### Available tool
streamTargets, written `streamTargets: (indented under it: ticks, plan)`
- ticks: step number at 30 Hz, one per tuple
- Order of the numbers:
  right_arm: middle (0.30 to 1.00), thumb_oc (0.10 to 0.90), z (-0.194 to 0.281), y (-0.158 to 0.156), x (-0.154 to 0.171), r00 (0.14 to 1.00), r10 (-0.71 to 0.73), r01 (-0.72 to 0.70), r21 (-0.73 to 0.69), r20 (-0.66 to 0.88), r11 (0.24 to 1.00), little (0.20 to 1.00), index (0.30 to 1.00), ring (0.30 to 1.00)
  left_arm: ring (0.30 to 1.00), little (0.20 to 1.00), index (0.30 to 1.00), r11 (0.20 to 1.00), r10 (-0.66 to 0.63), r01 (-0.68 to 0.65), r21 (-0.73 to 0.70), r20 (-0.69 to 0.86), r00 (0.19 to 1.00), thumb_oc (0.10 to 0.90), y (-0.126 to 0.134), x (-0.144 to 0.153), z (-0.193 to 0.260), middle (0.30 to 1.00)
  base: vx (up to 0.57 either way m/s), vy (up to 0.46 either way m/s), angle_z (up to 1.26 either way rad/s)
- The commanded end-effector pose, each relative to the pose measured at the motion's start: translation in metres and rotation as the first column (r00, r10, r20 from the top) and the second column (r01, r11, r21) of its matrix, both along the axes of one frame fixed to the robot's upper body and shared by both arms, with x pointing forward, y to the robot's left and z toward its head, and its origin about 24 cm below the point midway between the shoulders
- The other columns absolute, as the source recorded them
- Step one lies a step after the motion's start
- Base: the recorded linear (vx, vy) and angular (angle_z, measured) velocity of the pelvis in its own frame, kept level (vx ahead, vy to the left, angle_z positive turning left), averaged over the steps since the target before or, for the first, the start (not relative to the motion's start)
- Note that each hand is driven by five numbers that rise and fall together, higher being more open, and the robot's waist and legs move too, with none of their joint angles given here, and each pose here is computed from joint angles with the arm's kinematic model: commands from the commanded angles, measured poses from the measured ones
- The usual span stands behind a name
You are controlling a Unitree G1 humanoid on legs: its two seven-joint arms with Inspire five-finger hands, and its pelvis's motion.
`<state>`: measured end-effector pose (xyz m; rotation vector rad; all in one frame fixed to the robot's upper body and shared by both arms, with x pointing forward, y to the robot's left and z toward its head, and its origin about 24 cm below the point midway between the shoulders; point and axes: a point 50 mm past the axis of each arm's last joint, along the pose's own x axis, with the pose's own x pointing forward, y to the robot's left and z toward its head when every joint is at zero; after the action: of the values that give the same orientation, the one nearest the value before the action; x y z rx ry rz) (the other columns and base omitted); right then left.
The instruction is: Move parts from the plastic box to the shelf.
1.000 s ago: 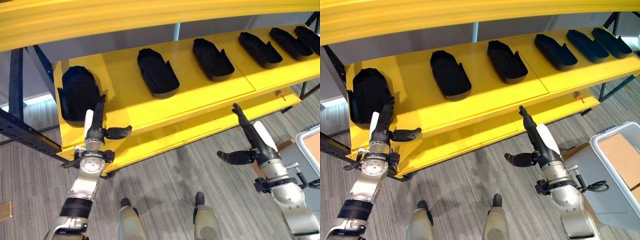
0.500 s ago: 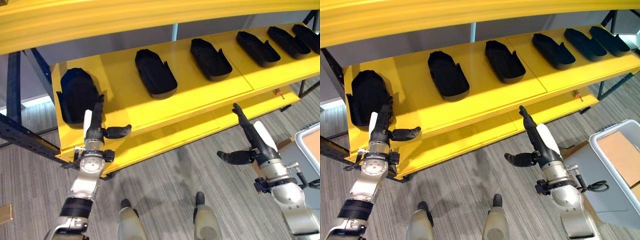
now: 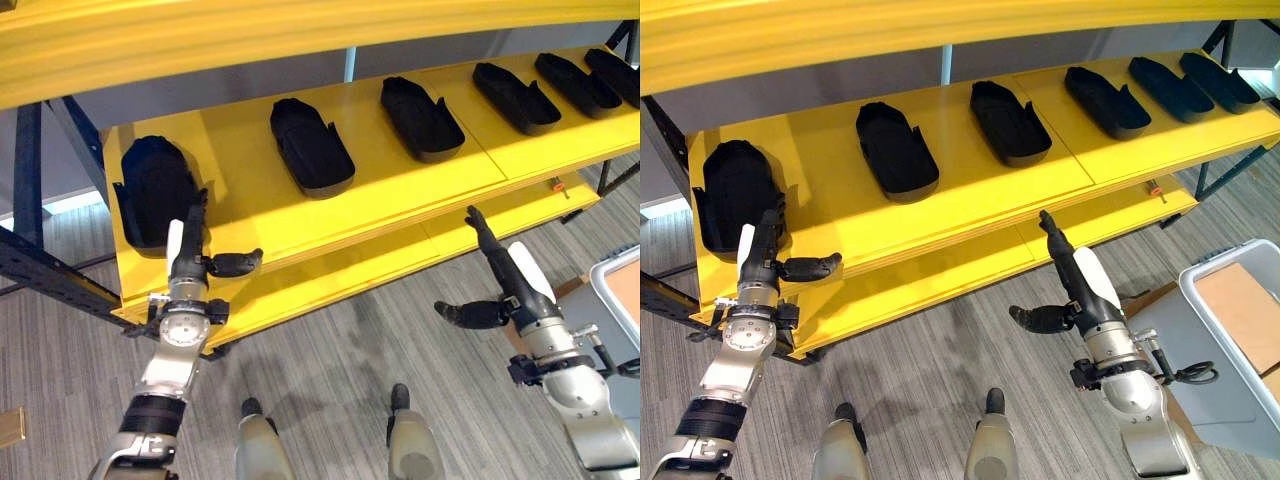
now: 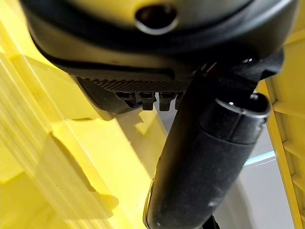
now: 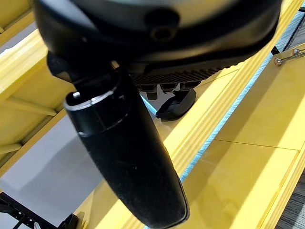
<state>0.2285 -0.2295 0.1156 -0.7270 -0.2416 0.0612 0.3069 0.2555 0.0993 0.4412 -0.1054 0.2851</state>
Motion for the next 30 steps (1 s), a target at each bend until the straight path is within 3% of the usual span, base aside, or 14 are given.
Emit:
streamTargets:
  ticks: [1, 11, 20, 30]
  plan:
    - [1.000, 0.900, 0.041, 0.009, 0.000, 0.971, 0.057, -0.062, 0.015, 0.233, 0.998, 1.000, 1.000, 1.000, 1.000, 1.000, 1.000, 0.997, -0.020, -0.002, 0.082, 0.272, 0.962, 0.900, -0.002, 0.001, 0.058, 1.000, 0.00, 0.000, 0.00]
    - [1.000, 0.900, 0.047, 0.009, 0.000, 0.965, 0.072, -0.074, 0.001, 0.251, 0.997, 1.000, 1.000, 1.000, 1.000, 1.000, 1.000, 0.980, -0.007, -0.086, 0.179, 0.463, 0.886, 0.900, 0.009, -0.030, 0.096, 1.000, 0.00, -0.001, 0.01]
    - [1.000, 0.900, 0.048, 0.009, -0.004, 0.962, 0.081, -0.082, -0.006, 0.262, 0.997, 1.000, 1.000, 1.000, 1.000, 1.000, 1.000, 0.973, -0.016, -0.104, 0.208, 0.506, 0.862, 0.900, 0.008, -0.056, 0.094, 1.000, 0.00, -0.006, 0.02]
    - [1.000, 0.900, 0.046, 0.006, -0.011, 0.961, 0.069, -0.065, -0.022, 0.268, 0.998, 1.000, 1.000, 1.000, 1.000, 1.000, 1.000, 0.843, 0.004, -0.177, 0.508, 0.323, 0.947, 0.900, 0.014, -0.086, 0.052, 1.000, 0.00, -0.004, 0.01]
